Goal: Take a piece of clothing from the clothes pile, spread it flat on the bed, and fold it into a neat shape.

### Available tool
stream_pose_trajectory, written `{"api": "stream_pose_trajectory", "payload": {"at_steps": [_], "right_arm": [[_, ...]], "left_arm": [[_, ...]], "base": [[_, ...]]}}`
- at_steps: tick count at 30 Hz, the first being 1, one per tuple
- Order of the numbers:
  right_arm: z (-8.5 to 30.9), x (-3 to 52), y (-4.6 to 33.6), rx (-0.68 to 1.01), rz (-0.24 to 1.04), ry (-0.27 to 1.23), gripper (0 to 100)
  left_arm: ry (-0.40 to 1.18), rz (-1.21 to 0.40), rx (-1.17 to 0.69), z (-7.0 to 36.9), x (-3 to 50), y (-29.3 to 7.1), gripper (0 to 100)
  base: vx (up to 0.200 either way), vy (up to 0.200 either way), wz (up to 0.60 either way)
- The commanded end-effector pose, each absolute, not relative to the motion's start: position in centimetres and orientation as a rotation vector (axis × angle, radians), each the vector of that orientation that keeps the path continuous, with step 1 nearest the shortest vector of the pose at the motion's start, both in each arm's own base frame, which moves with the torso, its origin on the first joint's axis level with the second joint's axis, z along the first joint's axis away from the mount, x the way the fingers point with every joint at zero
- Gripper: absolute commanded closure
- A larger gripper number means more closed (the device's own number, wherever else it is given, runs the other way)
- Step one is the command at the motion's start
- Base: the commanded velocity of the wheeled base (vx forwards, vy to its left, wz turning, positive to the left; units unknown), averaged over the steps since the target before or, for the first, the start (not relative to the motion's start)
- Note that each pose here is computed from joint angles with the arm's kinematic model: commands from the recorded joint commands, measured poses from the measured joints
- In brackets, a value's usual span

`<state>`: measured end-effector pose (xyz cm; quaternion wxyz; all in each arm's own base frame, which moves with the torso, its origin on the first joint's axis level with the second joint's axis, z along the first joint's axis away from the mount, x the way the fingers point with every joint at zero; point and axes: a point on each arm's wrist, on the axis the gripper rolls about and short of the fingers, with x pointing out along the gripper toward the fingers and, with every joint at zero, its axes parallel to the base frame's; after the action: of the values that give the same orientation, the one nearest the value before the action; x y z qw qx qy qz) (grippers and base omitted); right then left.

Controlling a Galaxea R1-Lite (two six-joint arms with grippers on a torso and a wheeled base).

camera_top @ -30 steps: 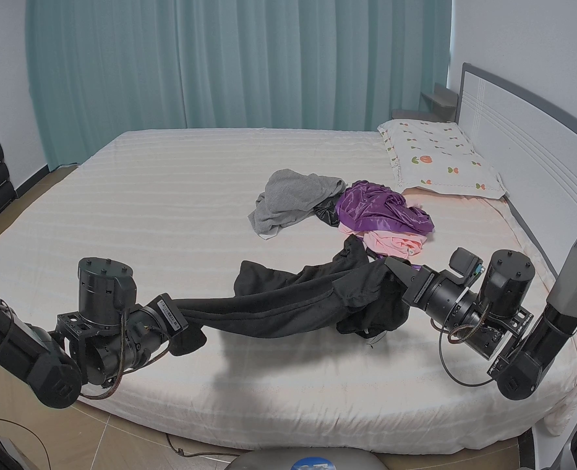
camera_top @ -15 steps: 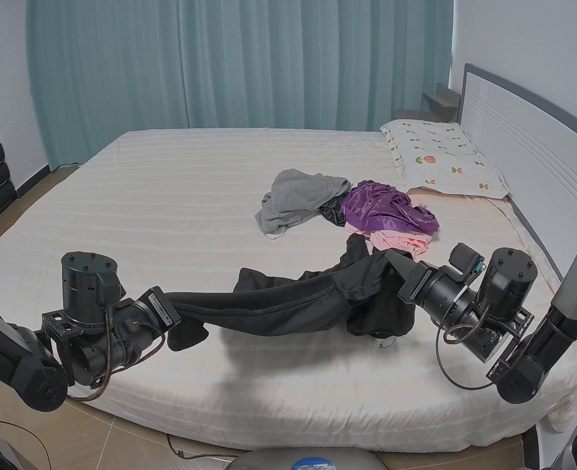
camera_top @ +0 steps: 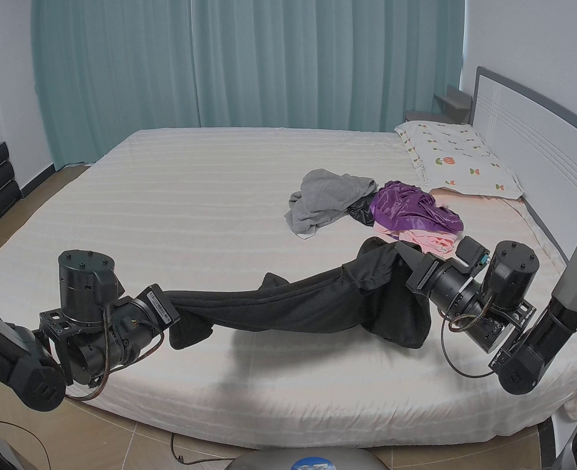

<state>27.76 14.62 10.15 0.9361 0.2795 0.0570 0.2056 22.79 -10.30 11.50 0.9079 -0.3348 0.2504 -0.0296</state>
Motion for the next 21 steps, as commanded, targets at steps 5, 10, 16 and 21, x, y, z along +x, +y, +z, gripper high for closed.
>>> {"api": "stream_pose_trajectory", "payload": {"at_steps": [5, 10, 16, 21], "right_arm": [[9.9, 28.1, 14.4, 0.57, 0.409, 0.12, 100], [10.1, 28.0, 14.4, 0.572, 0.408, 0.112, 100], [10.8, 28.2, 13.6, 0.579, 0.393, 0.082, 100], [10.8, 28.7, 13.5, 0.582, 0.383, 0.076, 100]], "left_arm": [[0.516, -0.058, -0.693, 11.5, 22.9, -10.3, 100], [0.514, -0.06, -0.691, 11.5, 22.8, -10.3, 100], [0.512, -0.059, -0.692, 11.6, 22.9, -10.3, 100], [0.512, -0.061, -0.693, 11.6, 22.8, -10.3, 100]], "base": [[0.0, 0.2, 0.0], [0.0, 0.2, 0.0], [0.0, 0.2, 0.0], [0.0, 0.2, 0.0]]}}
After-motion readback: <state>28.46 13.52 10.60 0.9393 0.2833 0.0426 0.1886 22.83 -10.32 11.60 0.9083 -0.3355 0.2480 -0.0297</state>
